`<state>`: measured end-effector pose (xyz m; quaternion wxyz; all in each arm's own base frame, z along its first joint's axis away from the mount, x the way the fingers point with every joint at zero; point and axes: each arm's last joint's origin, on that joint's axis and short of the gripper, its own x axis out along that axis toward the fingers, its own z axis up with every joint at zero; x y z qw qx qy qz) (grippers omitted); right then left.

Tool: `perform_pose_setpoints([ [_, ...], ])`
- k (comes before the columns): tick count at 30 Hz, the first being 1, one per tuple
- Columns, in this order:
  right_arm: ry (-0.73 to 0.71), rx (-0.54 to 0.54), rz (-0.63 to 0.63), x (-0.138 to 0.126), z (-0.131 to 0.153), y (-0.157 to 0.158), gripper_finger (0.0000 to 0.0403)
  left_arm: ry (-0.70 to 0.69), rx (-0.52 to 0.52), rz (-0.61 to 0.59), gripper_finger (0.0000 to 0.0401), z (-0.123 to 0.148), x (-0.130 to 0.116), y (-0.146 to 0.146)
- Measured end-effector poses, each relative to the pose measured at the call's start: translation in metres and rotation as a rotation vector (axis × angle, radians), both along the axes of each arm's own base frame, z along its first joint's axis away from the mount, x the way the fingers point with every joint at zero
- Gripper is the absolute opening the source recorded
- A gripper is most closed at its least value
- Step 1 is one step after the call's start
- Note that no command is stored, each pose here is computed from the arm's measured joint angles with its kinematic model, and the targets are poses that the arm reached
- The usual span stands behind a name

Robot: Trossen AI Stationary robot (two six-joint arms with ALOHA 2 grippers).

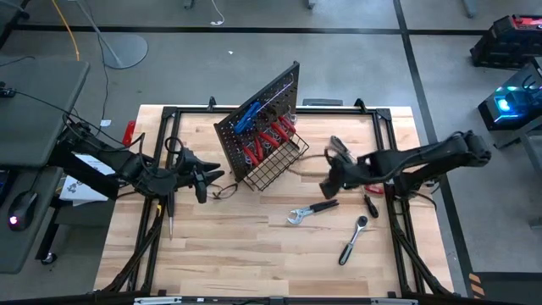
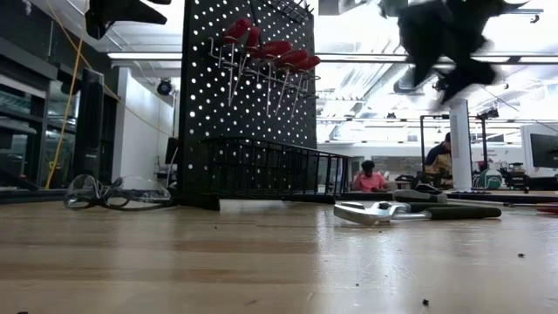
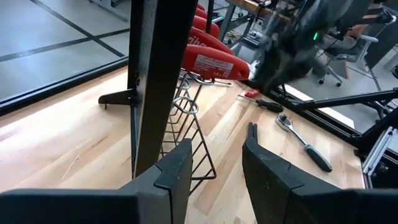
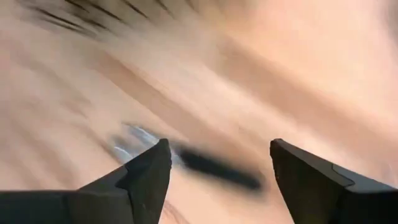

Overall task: Hang tools onto peg board
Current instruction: Adjust the black screwdriver

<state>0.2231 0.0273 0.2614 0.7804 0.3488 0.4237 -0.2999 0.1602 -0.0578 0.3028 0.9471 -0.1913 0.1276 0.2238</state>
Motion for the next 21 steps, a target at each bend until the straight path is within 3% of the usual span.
perform_pose_setpoints([
  [2,0.138,0.085,-0.153,-0.011,-0.018,0.003,0.0261,0.000,0.002,0.003,0.0124,0.000,0.000,0.000],
  [5,0.324,0.115,-0.478,-0.034,-0.041,-0.002,0.0261,-0.001,0.002,0.005,0.0124,0.000,0.000,0.000],
  [7,0.372,0.114,-0.698,-0.046,-0.053,-0.005,0.0261,-0.002,0.002,0.005,0.0124,0.000,0.000,0.000],
  [9,0.399,0.106,-0.839,-0.056,-0.066,-0.009,0.0261,-0.003,0.002,0.006,0.0124,0.000,0.000,0.000],
  [11,0.425,0.101,-0.926,-0.064,-0.080,-0.012,0.0261,-0.002,0.002,0.006,0.0124,0.000,0.000,0.000],
  [17,0.431,-0.017,-1.058,-0.054,-0.086,-0.026,0.0261,0.021,0.017,0.005,0.0124,-0.002,0.000,0.000],
  [21,0.462,0.028,-1.164,-0.049,-0.104,-0.030,0.0261,0.022,0.017,0.003,0.0124,-0.002,0.001,0.001],
])
